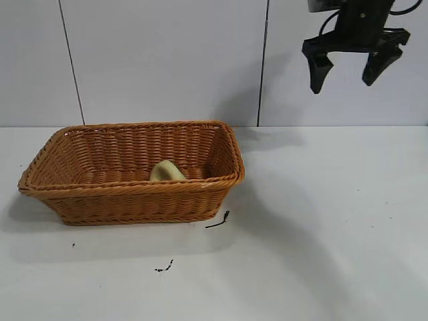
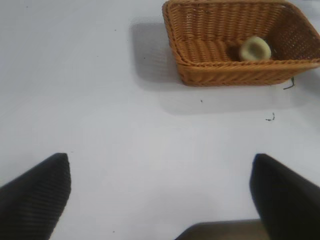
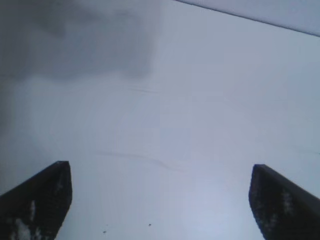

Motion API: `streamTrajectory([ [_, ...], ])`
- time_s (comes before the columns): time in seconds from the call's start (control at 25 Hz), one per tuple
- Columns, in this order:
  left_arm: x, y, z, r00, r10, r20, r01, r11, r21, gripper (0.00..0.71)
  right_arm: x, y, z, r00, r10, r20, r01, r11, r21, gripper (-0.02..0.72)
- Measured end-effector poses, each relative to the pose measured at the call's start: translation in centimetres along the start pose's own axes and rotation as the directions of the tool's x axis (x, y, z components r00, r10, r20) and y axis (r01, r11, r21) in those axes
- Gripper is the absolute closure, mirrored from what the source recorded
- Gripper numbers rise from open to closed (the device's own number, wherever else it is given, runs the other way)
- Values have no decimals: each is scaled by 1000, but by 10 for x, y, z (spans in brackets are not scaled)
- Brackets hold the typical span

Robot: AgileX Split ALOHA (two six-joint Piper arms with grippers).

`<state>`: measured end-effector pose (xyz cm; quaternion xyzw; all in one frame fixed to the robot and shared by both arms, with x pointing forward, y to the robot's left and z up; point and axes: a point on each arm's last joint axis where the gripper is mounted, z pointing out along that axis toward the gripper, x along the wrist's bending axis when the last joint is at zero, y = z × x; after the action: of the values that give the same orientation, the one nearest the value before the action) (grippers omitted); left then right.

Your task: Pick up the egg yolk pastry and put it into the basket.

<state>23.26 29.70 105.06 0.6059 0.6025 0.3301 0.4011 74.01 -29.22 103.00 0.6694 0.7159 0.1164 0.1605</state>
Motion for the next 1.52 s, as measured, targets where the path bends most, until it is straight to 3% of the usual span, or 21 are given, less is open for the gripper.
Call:
streamTrajectory([
  [0.24, 0, 0, 0, 1000, 0, 0, 0, 1000, 0, 15, -2, -7, -41, 1000, 4, -1, -4, 999, -36, 36],
  [0.4, 0, 0, 0, 1000, 0, 0, 0, 1000, 0, 15, -2, -34, -68, 1000, 6, -4, -6, 1000, 2, 36],
  [0.72, 0, 0, 0, 1000, 0, 0, 0, 1000, 0, 15, 0, -129, -121, 1000, 1, -10, 0, 994, 107, 36],
  [1.0, 0, 0, 0, 1000, 0, 0, 0, 1000, 0, 15, 4, -229, -161, 1000, 1, -12, 1, 992, 128, 36],
  [1.28, 0, 0, 0, 1000, 0, 0, 0, 1000, 0, 15, 9, -312, -179, 1000, 8, -20, -7, 998, 57, 36],
  [1.52, 0, 0, 0, 1000, 0, 0, 0, 1000, 0, 15, 12, -371, -182, 1000, 3, -11, -5, 988, -157, 36],
])
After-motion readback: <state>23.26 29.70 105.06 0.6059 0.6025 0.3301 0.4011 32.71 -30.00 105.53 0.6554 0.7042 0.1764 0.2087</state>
